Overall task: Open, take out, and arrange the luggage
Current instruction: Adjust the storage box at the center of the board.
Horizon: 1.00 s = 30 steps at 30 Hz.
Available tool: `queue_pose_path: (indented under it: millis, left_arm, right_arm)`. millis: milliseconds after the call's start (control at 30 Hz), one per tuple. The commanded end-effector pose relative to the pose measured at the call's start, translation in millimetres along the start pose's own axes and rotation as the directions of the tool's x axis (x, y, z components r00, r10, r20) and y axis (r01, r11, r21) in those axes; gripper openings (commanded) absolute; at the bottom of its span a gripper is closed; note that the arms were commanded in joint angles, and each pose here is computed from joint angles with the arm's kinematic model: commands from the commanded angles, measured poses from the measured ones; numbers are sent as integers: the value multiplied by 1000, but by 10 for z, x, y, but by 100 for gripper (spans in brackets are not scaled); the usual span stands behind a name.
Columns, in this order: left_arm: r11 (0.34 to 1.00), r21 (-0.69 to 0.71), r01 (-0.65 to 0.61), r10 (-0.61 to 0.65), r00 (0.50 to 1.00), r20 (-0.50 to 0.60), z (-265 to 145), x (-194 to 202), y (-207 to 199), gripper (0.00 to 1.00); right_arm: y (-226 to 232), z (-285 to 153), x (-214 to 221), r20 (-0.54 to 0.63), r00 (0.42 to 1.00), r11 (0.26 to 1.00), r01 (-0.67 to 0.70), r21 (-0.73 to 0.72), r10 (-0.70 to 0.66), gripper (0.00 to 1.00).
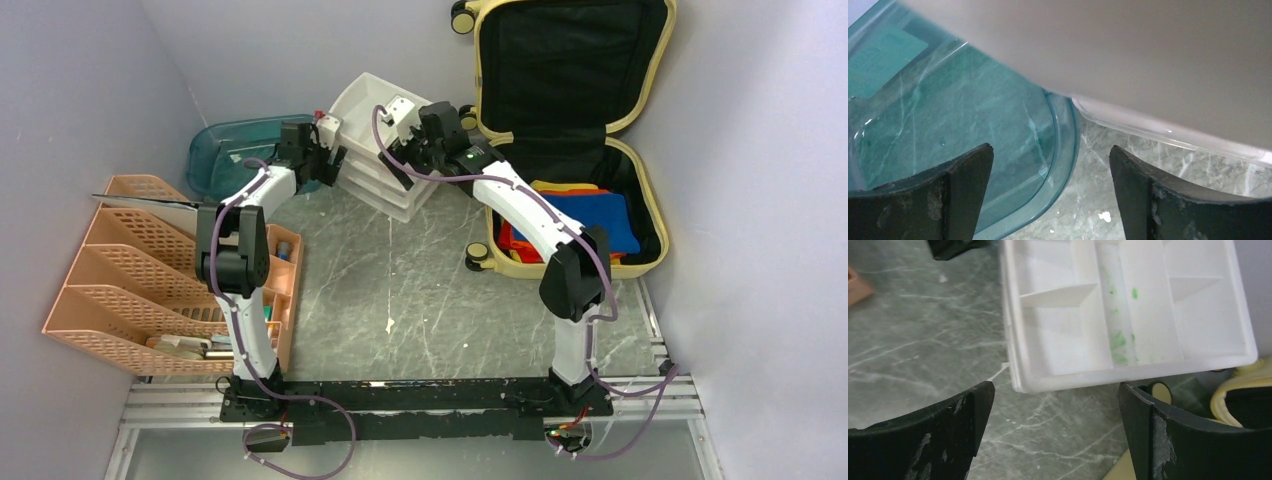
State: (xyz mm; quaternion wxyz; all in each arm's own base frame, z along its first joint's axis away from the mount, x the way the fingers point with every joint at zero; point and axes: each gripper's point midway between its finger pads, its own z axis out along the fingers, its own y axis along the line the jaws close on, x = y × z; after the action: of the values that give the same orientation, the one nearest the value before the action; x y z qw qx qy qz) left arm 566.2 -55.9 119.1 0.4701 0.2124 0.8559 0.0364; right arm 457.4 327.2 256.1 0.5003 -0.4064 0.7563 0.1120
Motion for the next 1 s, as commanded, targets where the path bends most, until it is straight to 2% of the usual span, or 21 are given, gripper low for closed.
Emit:
queue_pose_path:
  millis: [0,100,367,600,800,967]
  left_arm:
    - [1000,22,5,-5,1000,8,81,-28,-46,87]
    - [999,45,18,-18,1000,15,54,-21,-102,83]
    - [994,104,43,-51,996,75,-204,-62,-156,82]
    - [992,115,60,-74,990,118,-365,-85,-96,82]
    - [992,108,66,-82,985,153,-260,-213,-46,83]
    - [992,107,66,-85,981,175,-113,-331,-5,83]
  right_arm:
    - [-457,33,-126,16,999,973,32,228,-36,100]
    - [-601,73,-90,2,999,951,47,306,-50,100]
    - [-881,235,-161,-4,998,905,60,422,-65,100]
    - [-1231,456,-94,1,1000,878,-10,479,11,100]
    - [-1404,374,-142,33,998,882,-55,468,45,100]
    - [-1308,43,-250,91,992,937,-110,331,85,100]
